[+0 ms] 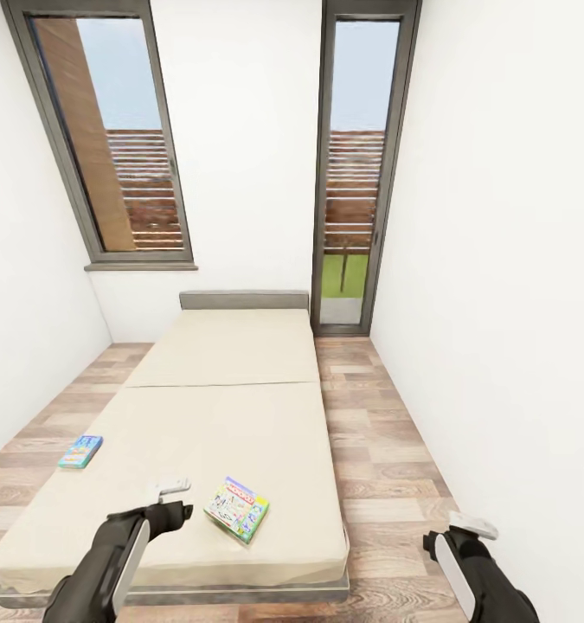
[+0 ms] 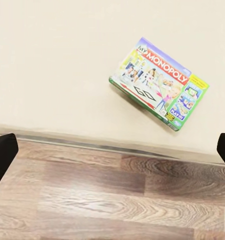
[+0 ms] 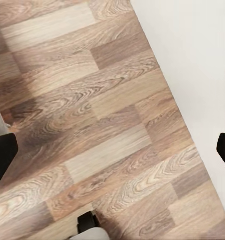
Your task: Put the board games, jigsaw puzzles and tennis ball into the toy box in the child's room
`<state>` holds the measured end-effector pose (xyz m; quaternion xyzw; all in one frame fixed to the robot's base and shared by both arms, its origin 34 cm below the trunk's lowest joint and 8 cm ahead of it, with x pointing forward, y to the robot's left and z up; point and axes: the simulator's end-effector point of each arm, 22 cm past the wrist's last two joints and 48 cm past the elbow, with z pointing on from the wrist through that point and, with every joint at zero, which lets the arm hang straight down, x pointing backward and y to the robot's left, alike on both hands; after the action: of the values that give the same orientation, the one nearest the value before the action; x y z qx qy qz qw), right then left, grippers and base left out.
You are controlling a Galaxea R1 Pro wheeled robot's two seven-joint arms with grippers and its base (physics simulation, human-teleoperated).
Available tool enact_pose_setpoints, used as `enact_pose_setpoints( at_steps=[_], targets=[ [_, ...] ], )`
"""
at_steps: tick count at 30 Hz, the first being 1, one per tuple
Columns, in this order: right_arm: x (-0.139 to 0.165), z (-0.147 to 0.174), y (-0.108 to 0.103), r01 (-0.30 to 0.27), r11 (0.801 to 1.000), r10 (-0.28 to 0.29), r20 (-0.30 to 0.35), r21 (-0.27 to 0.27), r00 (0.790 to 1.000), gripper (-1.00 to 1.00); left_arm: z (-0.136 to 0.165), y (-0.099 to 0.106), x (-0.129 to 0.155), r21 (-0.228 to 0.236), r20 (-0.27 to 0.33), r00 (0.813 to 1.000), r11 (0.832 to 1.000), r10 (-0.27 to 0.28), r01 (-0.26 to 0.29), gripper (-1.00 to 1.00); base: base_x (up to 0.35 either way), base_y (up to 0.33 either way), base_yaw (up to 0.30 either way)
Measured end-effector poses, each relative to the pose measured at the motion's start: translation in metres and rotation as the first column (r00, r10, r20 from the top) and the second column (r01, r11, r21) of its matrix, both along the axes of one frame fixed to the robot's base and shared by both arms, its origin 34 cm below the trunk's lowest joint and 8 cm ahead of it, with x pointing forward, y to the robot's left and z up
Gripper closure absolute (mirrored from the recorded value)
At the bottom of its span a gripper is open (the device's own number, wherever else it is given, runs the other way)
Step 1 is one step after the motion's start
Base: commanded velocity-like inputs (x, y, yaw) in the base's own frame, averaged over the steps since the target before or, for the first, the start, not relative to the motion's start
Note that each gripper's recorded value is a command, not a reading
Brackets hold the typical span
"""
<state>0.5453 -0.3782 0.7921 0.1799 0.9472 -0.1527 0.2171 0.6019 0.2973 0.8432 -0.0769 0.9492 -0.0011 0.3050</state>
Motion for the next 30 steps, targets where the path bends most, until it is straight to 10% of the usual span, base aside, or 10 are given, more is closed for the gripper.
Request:
enact_pose_setpoints(
  at_steps=[12,30],
  targets=[
    [-0.001,0.001,-0.003,0.010,1.000,-0.010,0.000,-0.011,1.000,-1.00,0.030,-0.055,0.066,-0.087,-0.036,0.998,0.995,-0.043,0.040,-1.00,0.000,0.000,0.000],
    [-0.001,0.001,-0.003,0.010,1.000,-0.010,0.000,-0.010,1.000,-1.00,0.030,-0.059,0.096,-0.059,-0.026,0.999,0.998,-0.032,0.031,-1.00,0.000,0.000,0.000]
  ],
)
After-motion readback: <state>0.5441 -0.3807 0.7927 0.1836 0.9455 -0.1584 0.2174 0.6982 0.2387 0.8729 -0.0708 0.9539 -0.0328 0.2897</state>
